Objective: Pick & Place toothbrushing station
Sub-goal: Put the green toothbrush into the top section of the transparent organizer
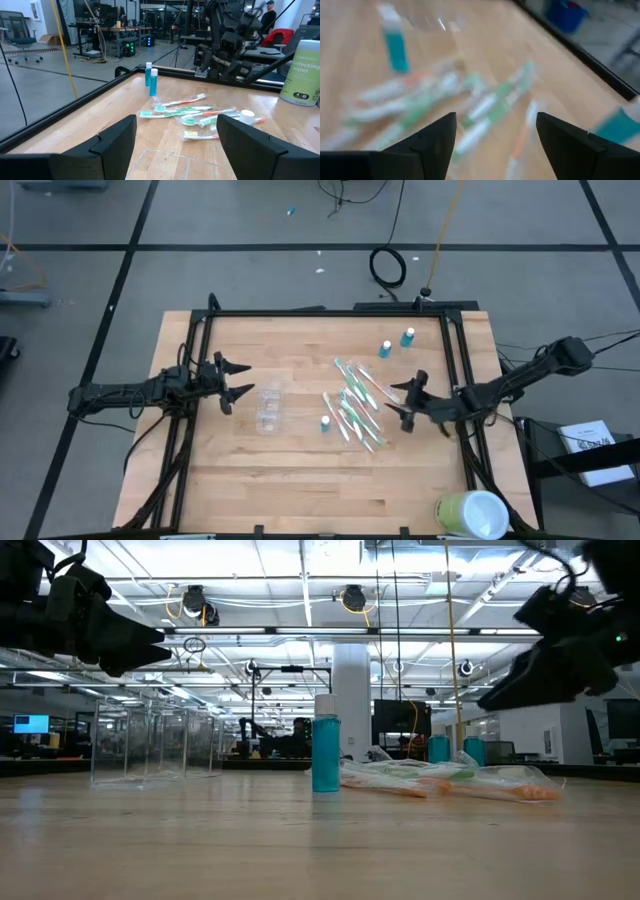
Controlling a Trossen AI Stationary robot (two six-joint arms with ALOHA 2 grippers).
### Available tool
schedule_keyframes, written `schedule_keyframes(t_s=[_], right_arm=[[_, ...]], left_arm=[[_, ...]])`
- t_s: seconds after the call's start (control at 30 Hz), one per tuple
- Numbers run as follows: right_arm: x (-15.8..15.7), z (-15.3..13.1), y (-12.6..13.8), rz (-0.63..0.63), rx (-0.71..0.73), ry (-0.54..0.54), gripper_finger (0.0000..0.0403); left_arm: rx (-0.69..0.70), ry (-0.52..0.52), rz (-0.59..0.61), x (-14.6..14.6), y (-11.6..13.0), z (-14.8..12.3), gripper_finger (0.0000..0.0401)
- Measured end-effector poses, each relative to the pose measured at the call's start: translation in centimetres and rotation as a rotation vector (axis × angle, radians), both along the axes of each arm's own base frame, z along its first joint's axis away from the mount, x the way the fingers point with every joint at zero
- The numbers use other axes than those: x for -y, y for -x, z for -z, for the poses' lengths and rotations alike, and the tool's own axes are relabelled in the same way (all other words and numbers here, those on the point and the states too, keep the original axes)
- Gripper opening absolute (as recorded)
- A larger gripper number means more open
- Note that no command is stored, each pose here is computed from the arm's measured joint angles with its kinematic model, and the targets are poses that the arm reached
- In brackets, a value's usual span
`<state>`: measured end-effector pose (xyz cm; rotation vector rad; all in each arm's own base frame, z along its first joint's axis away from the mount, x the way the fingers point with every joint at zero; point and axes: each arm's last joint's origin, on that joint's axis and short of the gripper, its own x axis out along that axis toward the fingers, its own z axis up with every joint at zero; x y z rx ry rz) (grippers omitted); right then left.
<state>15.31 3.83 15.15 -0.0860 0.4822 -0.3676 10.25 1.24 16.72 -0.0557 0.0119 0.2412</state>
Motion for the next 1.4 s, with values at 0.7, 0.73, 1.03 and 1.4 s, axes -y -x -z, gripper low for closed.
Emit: schedule_keyframes(t_s=[0.7, 0.73, 1.03, 1.4], right_arm=[[6.4, -0.8, -10.0, 0.062, -0.254, -0.137, 0.0270], [7.0, -0.9, -10.0, 0.107, -0.246, -0.127, 0.0270], [10.2, -0.1, -9.8, 0.198, -0.217, -0.314, 0.0270], [5.4, 0.5, -10.0, 0.045, -0.307, -0.410, 0.0270]], left_arm=[[-0.001, 0.000, 0.001, 0.0, 0.0, 0.0, 0.0283], [0.000, 0.000, 0.000, 0.0, 0.0, 0.0, 0.0283], [0.000, 0.000, 0.000, 0.0, 0.0, 0.0, 0.0283], [0.000, 0.000, 0.000, 0.0, 0.0, 0.0, 0.0283]])
